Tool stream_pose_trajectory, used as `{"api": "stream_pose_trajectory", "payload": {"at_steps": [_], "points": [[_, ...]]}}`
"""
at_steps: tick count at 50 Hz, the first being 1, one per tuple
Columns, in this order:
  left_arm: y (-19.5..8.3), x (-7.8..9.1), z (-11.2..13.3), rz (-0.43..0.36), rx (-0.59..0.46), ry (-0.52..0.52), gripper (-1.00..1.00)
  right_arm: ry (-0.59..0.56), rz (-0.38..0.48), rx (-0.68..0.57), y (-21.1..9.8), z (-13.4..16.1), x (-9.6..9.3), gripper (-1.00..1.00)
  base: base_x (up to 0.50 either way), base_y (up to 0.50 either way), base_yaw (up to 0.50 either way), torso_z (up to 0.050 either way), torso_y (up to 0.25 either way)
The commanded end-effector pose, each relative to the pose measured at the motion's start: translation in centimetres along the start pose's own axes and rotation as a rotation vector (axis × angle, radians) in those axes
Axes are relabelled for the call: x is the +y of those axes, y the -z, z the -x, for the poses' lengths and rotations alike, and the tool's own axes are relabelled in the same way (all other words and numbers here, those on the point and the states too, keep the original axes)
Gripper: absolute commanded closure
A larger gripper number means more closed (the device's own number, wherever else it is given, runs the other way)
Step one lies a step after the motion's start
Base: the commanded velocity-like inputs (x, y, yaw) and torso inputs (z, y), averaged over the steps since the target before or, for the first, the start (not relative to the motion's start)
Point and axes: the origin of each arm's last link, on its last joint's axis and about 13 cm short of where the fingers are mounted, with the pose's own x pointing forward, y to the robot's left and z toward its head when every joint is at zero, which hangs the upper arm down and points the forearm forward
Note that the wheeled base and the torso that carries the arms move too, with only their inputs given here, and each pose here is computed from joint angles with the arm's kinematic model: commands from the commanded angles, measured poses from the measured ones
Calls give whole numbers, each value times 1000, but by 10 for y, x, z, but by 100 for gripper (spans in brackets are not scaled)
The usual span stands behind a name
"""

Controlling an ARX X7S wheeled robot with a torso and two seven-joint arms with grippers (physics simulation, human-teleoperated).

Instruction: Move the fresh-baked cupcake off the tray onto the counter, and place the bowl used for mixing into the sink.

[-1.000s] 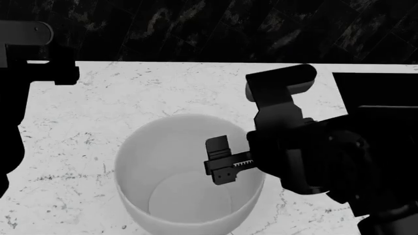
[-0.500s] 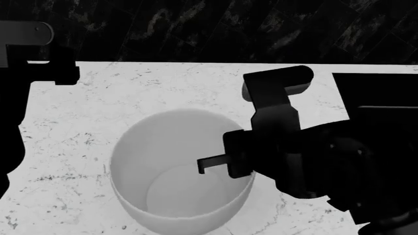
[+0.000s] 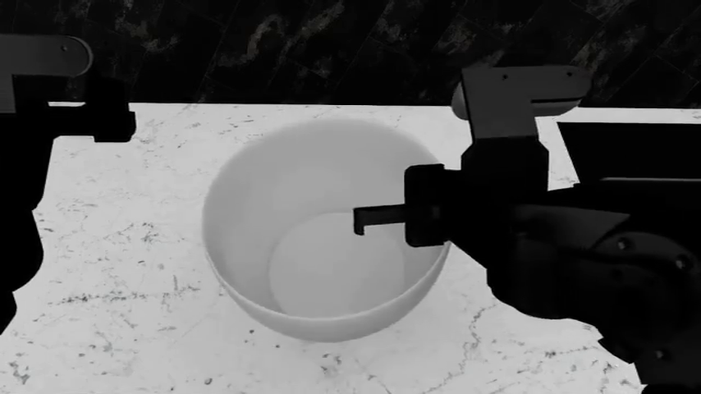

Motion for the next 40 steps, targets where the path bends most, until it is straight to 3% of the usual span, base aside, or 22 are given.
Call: {"api": "stream_pose_trajectory", "payload": {"at_steps": [1,12,19,33,40], "points": [[0,0,0,14,-2,16,-100,19,-39,-83,-8,12,-4,100,0,0,0,0,0],[0,2,1,13,-1,10,-100,55,5,-184,-9,18,-8,100,0,0,0,0,0],[-2,3,2,14,-3,4,-100,69,-9,-186,-8,15,-10,100,0,0,0,0,0],[-4,1,2,13,-8,11,-100,95,-6,-211,-14,17,-12,100,-492,-1,0,0,0],[-3,1,1,12,-7,15,-100,100,-19,-252,-17,18,-13,100,0,-112,0,0,0]]}}
